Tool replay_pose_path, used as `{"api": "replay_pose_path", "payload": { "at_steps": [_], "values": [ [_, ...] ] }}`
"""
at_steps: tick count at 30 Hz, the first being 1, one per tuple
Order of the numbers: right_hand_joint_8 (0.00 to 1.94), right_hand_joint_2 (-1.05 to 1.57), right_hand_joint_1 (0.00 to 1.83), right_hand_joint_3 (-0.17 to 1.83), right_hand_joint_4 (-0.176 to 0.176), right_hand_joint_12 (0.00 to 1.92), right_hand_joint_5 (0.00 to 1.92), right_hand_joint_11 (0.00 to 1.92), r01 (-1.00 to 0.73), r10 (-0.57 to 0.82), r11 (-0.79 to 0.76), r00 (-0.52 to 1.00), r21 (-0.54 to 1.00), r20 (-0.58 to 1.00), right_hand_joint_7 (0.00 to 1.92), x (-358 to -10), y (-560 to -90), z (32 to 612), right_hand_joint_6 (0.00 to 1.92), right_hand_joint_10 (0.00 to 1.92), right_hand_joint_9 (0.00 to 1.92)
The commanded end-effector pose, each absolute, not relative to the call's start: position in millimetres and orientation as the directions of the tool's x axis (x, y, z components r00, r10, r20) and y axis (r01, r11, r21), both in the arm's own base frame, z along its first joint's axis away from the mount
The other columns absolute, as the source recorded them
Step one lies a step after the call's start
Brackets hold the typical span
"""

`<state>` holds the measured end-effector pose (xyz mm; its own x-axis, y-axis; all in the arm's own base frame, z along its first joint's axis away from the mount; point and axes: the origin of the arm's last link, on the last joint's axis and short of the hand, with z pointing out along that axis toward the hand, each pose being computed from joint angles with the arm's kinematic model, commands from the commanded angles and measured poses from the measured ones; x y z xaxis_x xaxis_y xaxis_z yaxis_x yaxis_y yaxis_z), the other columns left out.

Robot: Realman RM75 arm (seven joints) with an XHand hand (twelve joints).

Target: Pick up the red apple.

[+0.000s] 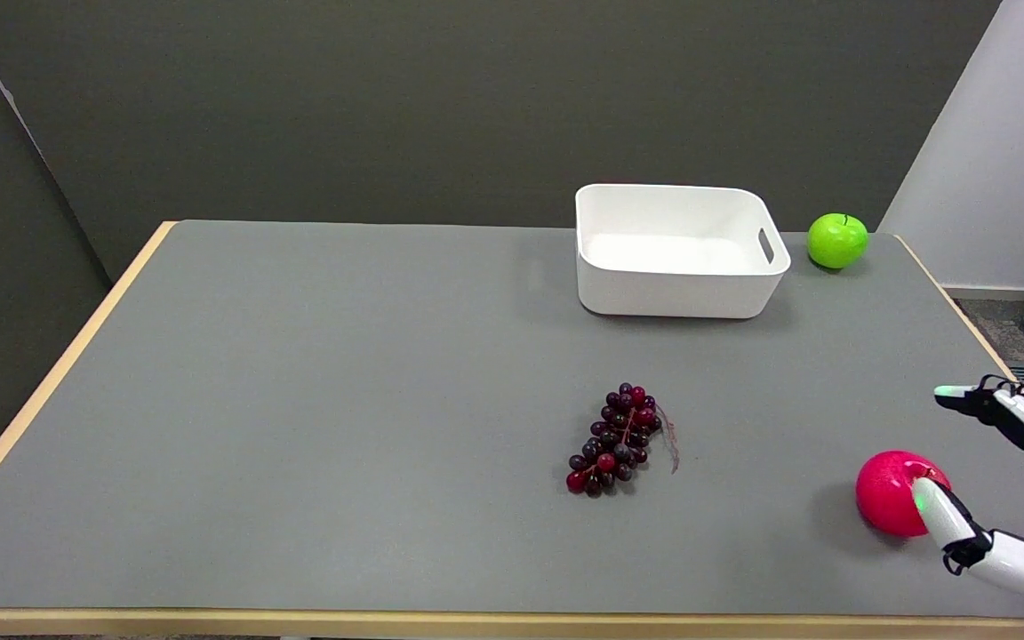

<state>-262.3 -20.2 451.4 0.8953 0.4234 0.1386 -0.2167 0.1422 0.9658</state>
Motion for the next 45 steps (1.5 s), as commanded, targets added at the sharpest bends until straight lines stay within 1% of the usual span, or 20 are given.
{"api": "replay_pose_path", "payload": {
  "at_steps": [1,3,5,8,17,20,24,27,29,33,35,45],
  "values": [
    [0.64,0.6,0.32,0.87,0.079,1.4,0.39,0.19,-0.241,0.343,0.155,0.922,0.958,0.177,0.56,-285,-34,447,0.74,1.08,0.44],
    [0.64,0.62,0.31,0.82,0.077,1.38,0.39,0.19,-0.245,0.324,0.159,0.928,0.956,0.184,0.56,-289,-38,447,0.75,1.09,0.43],
    [0.64,0.62,0.31,0.82,0.076,1.38,0.39,0.19,-0.246,0.317,0.154,0.93,0.957,0.188,0.56,-291,-41,446,0.75,1.09,0.42],
    [0.63,0.6,0.32,0.87,0.074,1.39,0.39,0.17,-0.248,0.315,0.151,0.93,0.957,0.191,0.55,-293,-45,445,0.73,1.06,0.43],
    [0.62,0.6,0.32,0.87,0.068,1.38,0.38,0.16,-0.243,0.306,0.172,0.934,0.955,0.183,0.54,-296,-42,448,0.72,1.06,0.42],
    [0.62,0.62,0.31,0.82,0.069,1.36,0.38,0.17,-0.241,0.301,0.183,0.937,0.953,0.179,0.54,-297,-40,450,0.73,1.07,0.41],
    [0.61,0.62,0.31,0.81,0.07,1.3,0.38,0.11,-0.25,0.288,0.207,0.94,0.946,0.185,0.53,-302,-41,453,0.73,1.03,0.37],
    [0.59,0.62,0.3,0.81,0.07,1.22,0.38,0.03,-0.253,0.276,0.225,0.943,0.941,0.187,0.52,-305,-43,456,0.73,0.96,0.31],
    [0.58,0.62,0.3,0.8,0.07,1.2,0.38,0.02,-0.252,0.272,0.235,0.944,0.939,0.185,0.52,-306,-43,459,0.72,0.94,0.3],
    [0.56,0.62,0.3,0.8,0.072,1.19,0.37,0.01,-0.253,0.265,0.247,0.946,0.936,0.186,0.51,-309,-44,461,0.72,0.91,0.28],
    [0.56,0.6,0.3,0.85,0.074,1.21,0.37,0.0,-0.255,0.261,0.249,0.947,0.934,0.188,0.49,-310,-45,461,0.71,0.88,0.28],
    [0.55,0.59,0.3,0.85,0.076,1.22,0.37,0.0,-0.262,0.243,0.265,0.949,0.928,0.199,0.49,-315,-51,463,0.7,0.87,0.27]
  ]
}}
